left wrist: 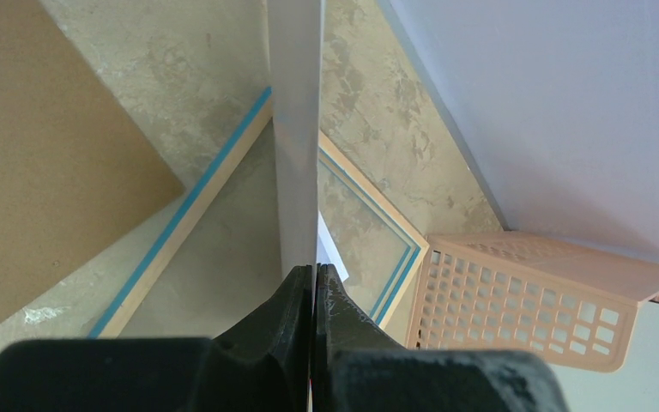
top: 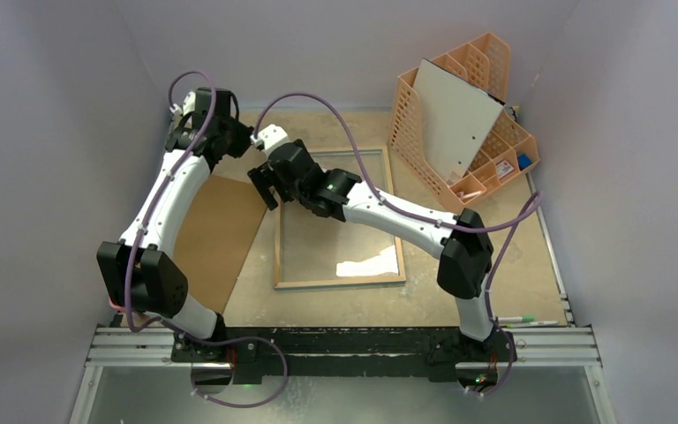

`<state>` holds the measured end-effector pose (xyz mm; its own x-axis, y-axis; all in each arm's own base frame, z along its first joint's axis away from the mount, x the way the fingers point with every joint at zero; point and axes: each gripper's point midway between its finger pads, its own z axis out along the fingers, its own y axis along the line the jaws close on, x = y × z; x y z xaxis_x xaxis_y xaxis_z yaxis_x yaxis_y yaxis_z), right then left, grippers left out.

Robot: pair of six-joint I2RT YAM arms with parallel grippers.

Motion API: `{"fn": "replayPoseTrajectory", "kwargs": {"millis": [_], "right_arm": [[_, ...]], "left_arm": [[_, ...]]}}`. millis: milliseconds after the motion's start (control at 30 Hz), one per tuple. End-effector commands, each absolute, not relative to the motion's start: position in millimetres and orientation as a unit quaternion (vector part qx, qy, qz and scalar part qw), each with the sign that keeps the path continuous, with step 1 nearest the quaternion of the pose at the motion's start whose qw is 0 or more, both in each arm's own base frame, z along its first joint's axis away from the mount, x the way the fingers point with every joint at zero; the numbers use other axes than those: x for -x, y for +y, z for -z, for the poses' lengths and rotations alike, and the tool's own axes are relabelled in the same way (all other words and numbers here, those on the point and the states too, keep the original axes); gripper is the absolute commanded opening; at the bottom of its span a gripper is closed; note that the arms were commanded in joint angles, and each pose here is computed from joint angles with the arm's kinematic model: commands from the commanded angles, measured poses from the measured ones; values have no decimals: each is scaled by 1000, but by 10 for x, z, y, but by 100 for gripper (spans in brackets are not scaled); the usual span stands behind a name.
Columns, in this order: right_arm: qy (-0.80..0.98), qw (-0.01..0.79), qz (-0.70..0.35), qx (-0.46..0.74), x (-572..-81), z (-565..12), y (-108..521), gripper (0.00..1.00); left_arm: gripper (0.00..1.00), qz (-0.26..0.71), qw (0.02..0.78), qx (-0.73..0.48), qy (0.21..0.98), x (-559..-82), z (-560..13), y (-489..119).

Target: Put the photo into the frame

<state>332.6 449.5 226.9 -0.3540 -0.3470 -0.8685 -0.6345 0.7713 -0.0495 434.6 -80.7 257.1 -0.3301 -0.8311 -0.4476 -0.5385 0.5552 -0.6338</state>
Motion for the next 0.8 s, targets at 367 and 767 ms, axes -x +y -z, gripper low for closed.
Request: {"fn": "replayPoseTrajectory", "kwargs": {"millis": [367, 767], "right_arm": [[783, 538, -109, 292, -3607, -2528, 4512, 39], [760, 571, -124, 286, -3580, -2844, 4443, 0]], "left_arm": [[0, 219, 394, 403, 796, -4312, -2807, -903], [26, 251, 415, 383, 786, -4193, -3142, -748]]}}
